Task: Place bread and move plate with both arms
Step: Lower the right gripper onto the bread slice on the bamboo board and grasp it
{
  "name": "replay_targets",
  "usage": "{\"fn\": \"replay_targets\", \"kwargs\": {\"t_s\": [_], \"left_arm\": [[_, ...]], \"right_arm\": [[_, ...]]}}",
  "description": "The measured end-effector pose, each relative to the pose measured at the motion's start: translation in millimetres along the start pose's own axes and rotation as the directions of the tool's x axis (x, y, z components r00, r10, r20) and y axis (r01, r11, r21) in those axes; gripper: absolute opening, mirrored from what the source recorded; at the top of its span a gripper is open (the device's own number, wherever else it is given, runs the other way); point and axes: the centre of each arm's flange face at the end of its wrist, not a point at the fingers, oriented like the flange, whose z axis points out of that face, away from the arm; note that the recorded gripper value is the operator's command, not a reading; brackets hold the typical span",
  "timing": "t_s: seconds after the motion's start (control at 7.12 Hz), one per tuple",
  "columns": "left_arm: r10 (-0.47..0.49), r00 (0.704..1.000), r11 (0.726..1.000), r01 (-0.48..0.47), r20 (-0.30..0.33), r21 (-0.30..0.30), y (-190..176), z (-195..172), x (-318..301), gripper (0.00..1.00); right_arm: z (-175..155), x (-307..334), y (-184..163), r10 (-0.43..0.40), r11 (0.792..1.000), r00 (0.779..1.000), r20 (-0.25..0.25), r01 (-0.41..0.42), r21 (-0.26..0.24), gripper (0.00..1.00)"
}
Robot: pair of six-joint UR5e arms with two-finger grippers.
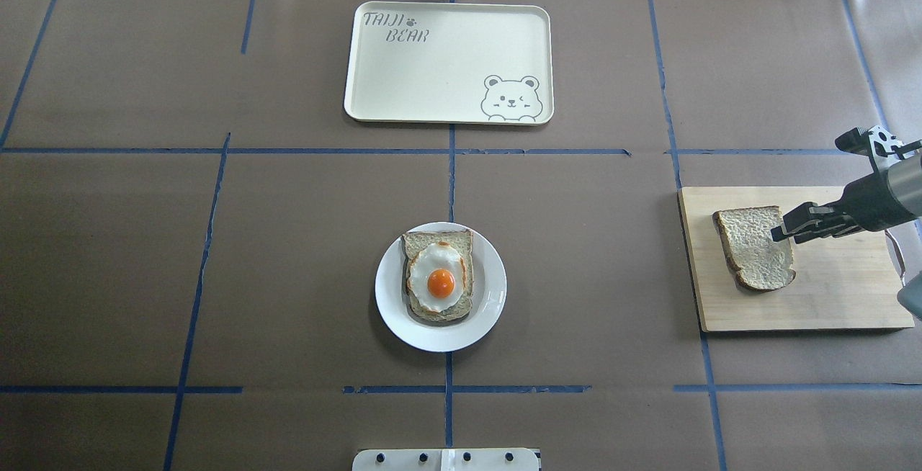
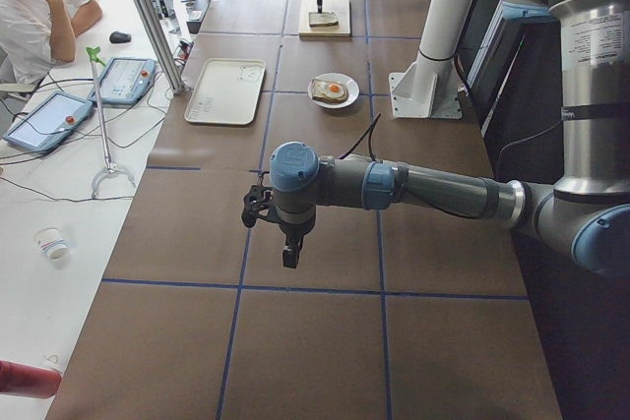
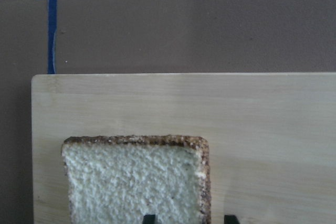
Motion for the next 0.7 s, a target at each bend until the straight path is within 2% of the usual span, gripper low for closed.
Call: {"fn": "replay_targets", "kwargs": {"t_s": [0.42,0.56,0.7], "left_arm": [[0.001,1.0,1.0,-0.001,0.0,0.001,0.3,-0.9,1.0,1.0],[0.001,1.0,1.0,-0.001,-0.001,0.001,0.3,-1.0,1.2,1.0],[0.002,1.0,1.0,-0.002,-0.001,0.002,0.2,-1.1,1.4,1.0]], "right_arm": [[3.7,-1.2,1.0,-0.002,1.0,1.0,-0.003,0.002,-0.005,0.51],[5.4,-1.2,1.6,-0.002,1.0,1.0,-0.005,0.002,-0.009,0.47],[6.1,-1.0,2.0,-0.001,1.0,1.0,-0.006,0.001,-0.011,0.21]]}}
